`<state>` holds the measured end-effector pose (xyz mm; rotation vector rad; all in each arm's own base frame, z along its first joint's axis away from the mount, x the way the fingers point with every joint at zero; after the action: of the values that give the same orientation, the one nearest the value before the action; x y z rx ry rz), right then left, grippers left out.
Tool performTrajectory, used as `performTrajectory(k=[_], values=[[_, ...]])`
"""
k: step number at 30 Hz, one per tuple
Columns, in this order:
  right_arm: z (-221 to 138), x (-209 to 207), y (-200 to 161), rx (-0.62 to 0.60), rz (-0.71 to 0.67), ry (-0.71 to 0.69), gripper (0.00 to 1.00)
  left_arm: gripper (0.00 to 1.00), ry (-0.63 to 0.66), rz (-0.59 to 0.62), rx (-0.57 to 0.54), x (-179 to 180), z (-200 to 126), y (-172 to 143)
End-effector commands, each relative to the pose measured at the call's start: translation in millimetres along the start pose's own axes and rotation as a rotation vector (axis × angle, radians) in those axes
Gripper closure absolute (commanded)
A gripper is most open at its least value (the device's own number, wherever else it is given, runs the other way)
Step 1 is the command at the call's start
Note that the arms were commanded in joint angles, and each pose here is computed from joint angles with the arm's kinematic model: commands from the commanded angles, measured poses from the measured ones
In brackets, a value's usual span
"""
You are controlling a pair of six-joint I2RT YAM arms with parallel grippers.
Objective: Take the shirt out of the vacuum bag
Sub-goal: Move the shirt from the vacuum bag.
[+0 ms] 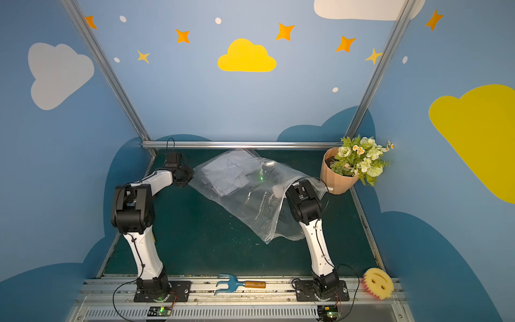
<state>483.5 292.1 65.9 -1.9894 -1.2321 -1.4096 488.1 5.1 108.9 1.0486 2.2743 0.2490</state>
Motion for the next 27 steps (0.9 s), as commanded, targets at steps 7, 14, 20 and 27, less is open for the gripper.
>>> performTrajectory(k=[7, 14, 20, 27], values=[[-9.5, -33.9, -12.5, 0.097, 0.045, -0.172, 0.89, 0.96, 0.079, -0.075, 0.143, 14.7, 38.1, -9.0], [-29.4, -30.8, -4.1, 0.119, 0.035, -0.185, 0.89, 0.96, 0.102, -0.09, 0.167, 22.0, 49.6, -11.4], [-56.4, -27.9, -7.2, 0.151, 0.016, -0.214, 0.88, 0.96, 0.122, -0.089, 0.171, 30.6, 54.2, -16.1], [-99.8, -43.8, -19.8, 0.182, 0.041, -0.303, 0.89, 0.96, 0.111, -0.09, 0.166, 33.3, 57.3, -18.2]])
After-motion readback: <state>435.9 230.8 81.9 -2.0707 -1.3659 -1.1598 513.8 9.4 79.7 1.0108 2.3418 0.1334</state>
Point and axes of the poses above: each gripper's point midway between its finger pads, its own z axis out along the fingers, its own x axis along the line the jaws close on, y = z × x, the point moved 7 cm from there along -z, back along the fingers, and after that the axes turned 7 degrees about z, right-handed, at the moved point
